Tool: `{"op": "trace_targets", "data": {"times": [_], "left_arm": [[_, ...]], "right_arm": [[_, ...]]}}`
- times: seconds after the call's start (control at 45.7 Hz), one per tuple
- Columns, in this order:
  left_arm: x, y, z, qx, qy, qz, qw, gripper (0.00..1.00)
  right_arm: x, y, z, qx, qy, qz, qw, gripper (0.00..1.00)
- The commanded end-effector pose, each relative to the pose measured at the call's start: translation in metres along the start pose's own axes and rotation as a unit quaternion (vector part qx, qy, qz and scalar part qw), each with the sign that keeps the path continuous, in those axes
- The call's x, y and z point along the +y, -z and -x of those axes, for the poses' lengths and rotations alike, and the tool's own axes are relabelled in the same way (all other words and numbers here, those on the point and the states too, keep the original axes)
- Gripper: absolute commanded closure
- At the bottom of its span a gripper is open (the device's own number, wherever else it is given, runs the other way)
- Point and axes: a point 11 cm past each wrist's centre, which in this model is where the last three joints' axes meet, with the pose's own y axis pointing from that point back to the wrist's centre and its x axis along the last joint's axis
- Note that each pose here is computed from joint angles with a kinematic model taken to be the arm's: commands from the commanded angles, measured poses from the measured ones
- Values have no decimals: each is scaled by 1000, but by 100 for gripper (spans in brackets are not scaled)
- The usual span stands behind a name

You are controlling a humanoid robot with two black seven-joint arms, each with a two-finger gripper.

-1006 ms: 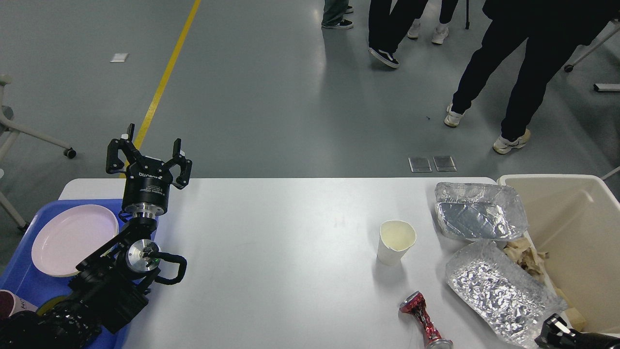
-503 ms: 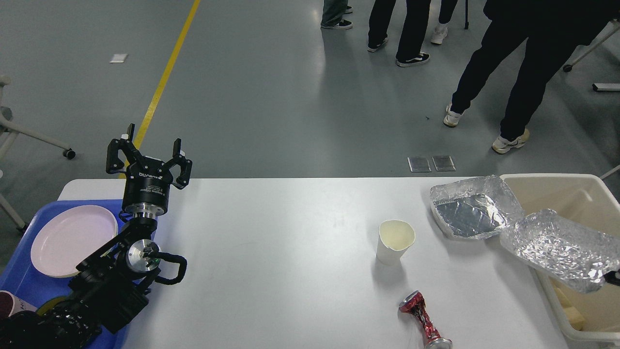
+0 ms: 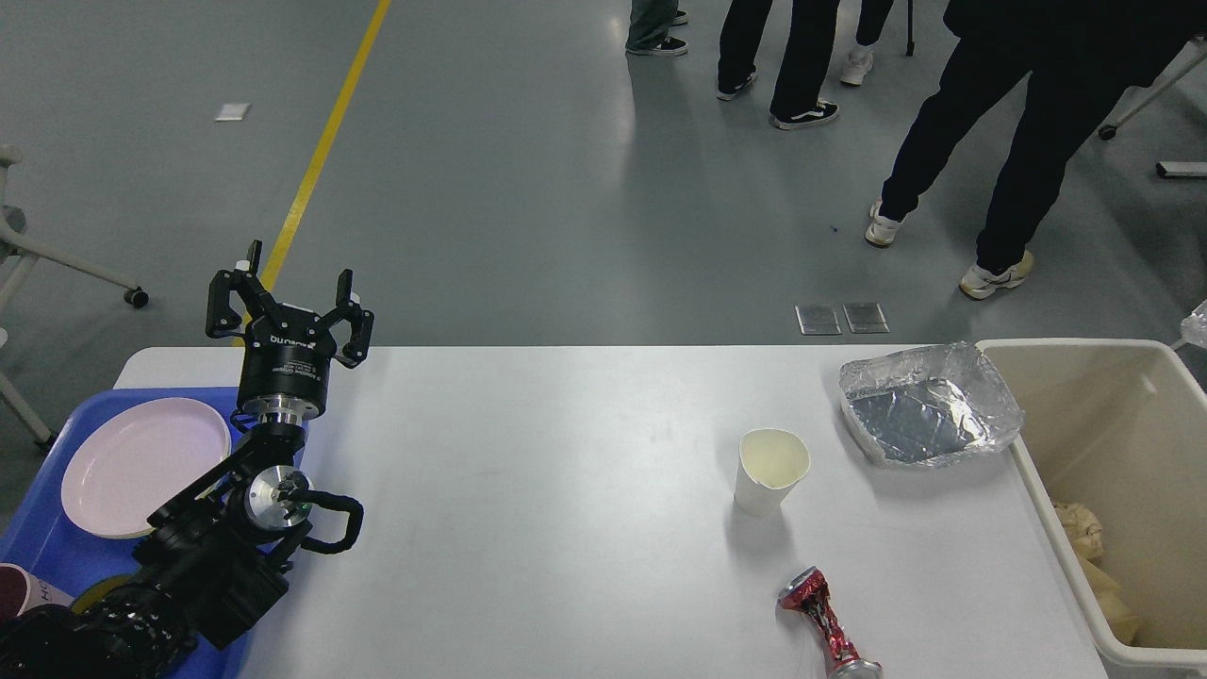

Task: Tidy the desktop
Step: 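Release the foil in the bin and raise the right gripper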

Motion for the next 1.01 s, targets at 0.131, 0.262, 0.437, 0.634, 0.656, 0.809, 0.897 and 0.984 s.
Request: {"op": "trace_targets", "data": {"times": [0.131, 0.262, 0.437, 0.634, 0.656, 0.809, 0.897, 0.984], "left_arm": [[0, 0, 0, 0, 0, 0, 1000, 3], [0, 0, 0, 0, 0, 1, 1000, 3], [0, 0, 0, 0, 0, 0, 1000, 3], [0, 0, 0, 0, 0, 0, 1000, 3], [0, 0, 0, 0, 0, 0, 1000, 3], [0, 0, 0, 0, 0, 0, 1000, 3], [0, 0, 0, 0, 0, 0, 1000, 3], [0, 0, 0, 0, 0, 0, 1000, 3]], "right_arm": [[-29, -10, 29, 54, 4, 35, 998, 100], [-42, -33, 77, 80, 32, 60, 994, 100], [-60, -47, 127, 107, 21, 74, 991, 100], [-67, -60, 152, 94, 14, 90, 991, 0], [-67, -60, 154, 93, 13, 89, 992, 0], [-66, -67, 162, 91, 20, 94, 991, 0], [-65, -71, 165, 90, 23, 97, 991, 0], [-66, -69, 166, 87, 23, 96, 991, 0]]}}
